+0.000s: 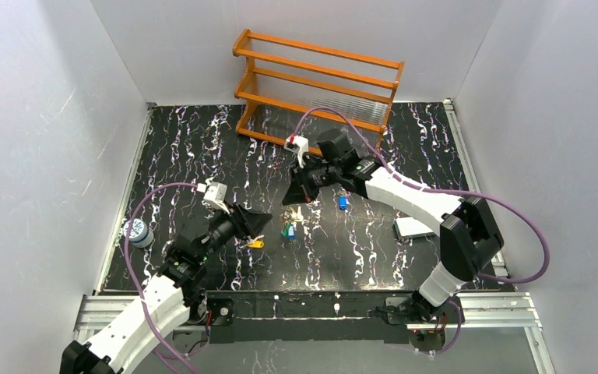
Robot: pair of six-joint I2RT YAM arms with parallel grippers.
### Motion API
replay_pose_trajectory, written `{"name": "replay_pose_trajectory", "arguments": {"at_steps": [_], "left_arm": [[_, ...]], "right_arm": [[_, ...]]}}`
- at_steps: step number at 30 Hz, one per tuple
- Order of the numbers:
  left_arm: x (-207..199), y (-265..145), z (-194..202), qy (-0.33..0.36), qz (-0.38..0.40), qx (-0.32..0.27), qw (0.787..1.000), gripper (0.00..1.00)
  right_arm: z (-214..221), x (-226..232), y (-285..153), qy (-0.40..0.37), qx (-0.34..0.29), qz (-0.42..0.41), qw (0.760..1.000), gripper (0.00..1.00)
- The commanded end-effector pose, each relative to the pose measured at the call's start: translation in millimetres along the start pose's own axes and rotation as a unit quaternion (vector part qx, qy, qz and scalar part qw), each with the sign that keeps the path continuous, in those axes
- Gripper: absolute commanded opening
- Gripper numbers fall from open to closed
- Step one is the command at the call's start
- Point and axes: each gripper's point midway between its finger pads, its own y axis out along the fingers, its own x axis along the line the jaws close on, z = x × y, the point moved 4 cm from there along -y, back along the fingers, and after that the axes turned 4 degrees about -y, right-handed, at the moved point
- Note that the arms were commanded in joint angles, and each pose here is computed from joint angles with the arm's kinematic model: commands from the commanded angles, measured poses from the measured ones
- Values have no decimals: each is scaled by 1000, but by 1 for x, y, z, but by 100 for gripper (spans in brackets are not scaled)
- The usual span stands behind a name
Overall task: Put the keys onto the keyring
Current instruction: Pick up the keyring from the center of the board.
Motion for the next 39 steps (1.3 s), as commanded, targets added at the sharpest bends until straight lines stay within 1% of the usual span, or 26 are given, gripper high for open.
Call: {"name": "replay_pose_trajectory", "arguments": {"at_steps": [1, 5, 10, 14, 19, 26, 29, 33, 39], "left_arm": [[-35, 3, -21, 25, 124, -63, 990, 45], [-45, 1, -27, 44, 165, -91, 981, 43], [-53, -3, -27, 78, 199, -96, 972, 42], [-55, -4, -27, 87, 215, -102, 967, 42], [-56, -4, -29, 86, 217, -116, 965, 41], [-65, -3, -32, 107, 244, -111, 957, 39], [-69, -4, -33, 119, 257, -111, 953, 36], [-71, -4, -34, 123, 263, -116, 950, 31], [-79, -2, -38, 123, 283, -121, 943, 27]], "right_arm": [[-22, 17, -14, -24, -61, -49, 997, 1], [-23, 26, -22, -38, -74, -72, 994, 1], [-29, 39, -30, -65, -96, -101, 988, 1], [-33, 47, -37, -76, -111, -111, 985, 1], [-37, 54, -42, -85, -119, -124, 981, 1], [-39, 63, -47, -94, -124, -151, 976, 1], [-41, 65, -48, -96, -127, -153, 975, 1], [-41, 65, -48, -96, -125, -158, 975, 1], [-40, 66, -46, -94, -122, -166, 974, 1]]}}
